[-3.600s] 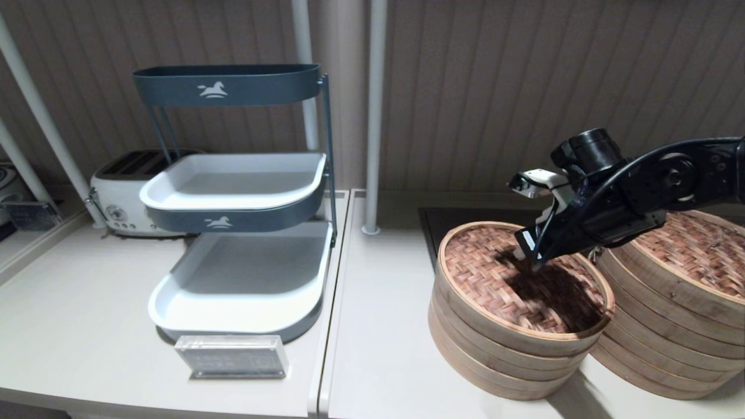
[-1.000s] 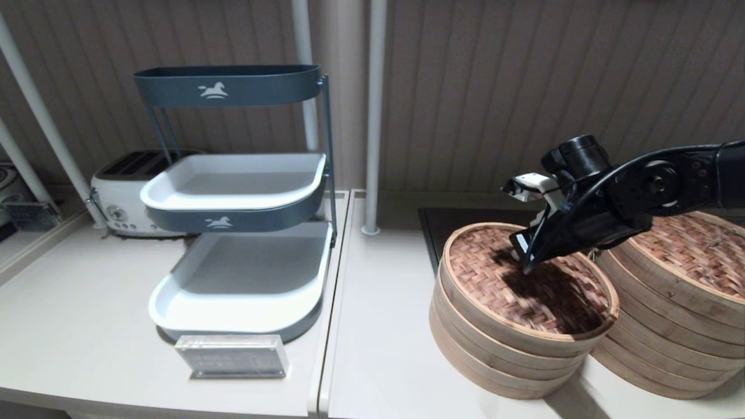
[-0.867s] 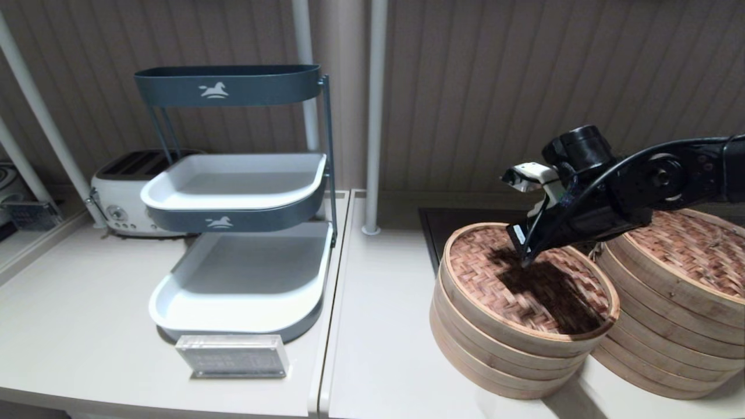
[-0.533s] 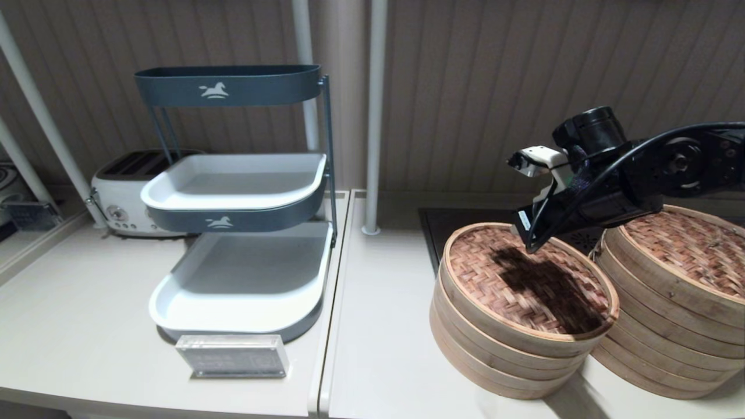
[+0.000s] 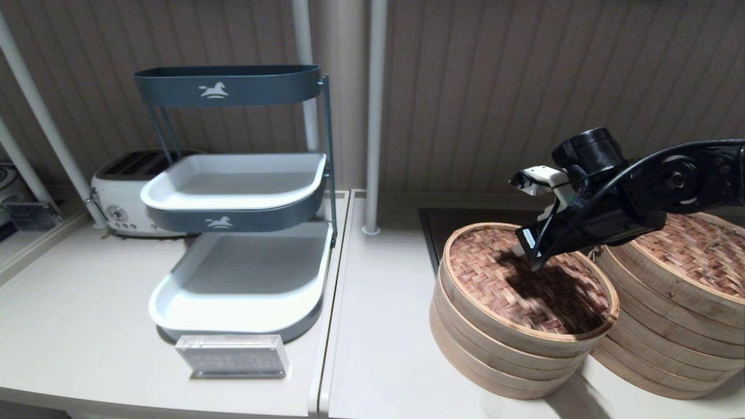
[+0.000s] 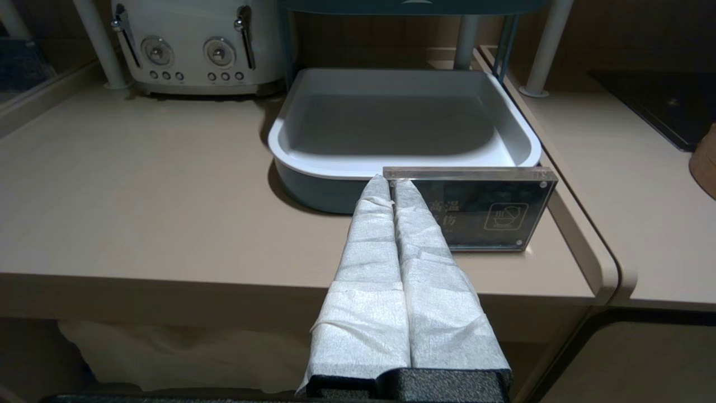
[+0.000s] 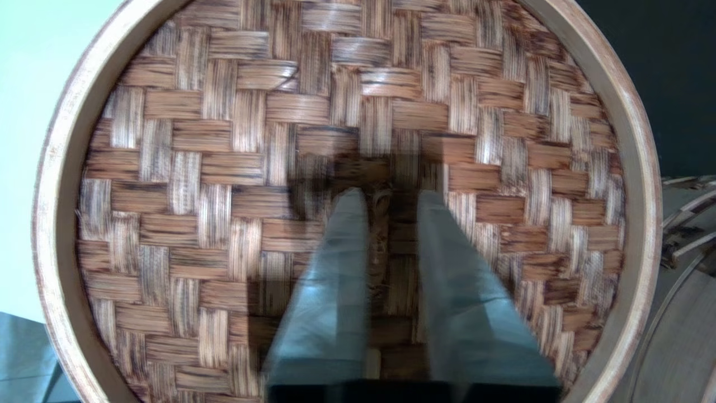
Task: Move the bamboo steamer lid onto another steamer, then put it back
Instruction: Pick up the steamer
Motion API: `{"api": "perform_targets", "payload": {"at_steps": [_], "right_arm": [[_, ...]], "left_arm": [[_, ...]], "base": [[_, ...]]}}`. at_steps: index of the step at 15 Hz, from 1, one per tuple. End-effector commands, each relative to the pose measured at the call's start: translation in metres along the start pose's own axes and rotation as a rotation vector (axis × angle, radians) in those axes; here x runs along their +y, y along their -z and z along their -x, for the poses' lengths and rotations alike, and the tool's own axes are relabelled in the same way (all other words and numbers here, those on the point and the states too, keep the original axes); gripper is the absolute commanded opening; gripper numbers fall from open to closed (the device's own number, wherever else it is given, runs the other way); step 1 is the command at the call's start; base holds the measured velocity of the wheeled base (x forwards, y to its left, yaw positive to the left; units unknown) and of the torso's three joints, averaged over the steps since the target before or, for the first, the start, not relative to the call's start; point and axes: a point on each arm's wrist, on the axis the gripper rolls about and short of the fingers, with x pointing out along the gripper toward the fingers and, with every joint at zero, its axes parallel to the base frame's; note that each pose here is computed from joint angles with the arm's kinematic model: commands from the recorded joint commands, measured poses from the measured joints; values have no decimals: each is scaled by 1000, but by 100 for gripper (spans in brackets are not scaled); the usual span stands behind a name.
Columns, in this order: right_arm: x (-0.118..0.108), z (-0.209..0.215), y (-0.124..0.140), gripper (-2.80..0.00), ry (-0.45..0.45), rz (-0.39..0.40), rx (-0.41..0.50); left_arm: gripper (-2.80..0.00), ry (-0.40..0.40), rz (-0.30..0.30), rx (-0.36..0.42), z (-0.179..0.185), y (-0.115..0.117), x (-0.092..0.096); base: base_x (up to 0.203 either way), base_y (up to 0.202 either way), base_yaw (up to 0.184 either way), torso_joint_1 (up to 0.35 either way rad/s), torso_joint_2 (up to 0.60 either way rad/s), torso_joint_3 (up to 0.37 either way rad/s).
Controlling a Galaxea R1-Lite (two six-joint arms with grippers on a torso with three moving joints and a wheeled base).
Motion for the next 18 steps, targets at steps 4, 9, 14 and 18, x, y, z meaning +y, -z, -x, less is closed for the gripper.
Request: {"api": "perform_targets", "payload": {"at_steps": [4, 9, 14, 18], "right_arm": [[1, -1, 11, 0, -2, -3, 34], [2, -7, 16, 0, -8, -1, 60], [2, -6, 14, 0, -6, -1, 53], [1, -3, 12, 0, 0, -1, 42]], "left_arm": [[-280, 1, 0, 26, -2, 8, 0], [-280, 1, 0, 24, -2, 8, 0], [-280, 1, 0, 24, -2, 8, 0], [-280, 1, 0, 25, -2, 8, 0]], "base": [[0, 0, 0, 0, 0, 0], [0, 0, 0, 0, 0, 0], [0, 0, 0, 0, 0, 0], [0, 0, 0, 0, 0, 0]]}}
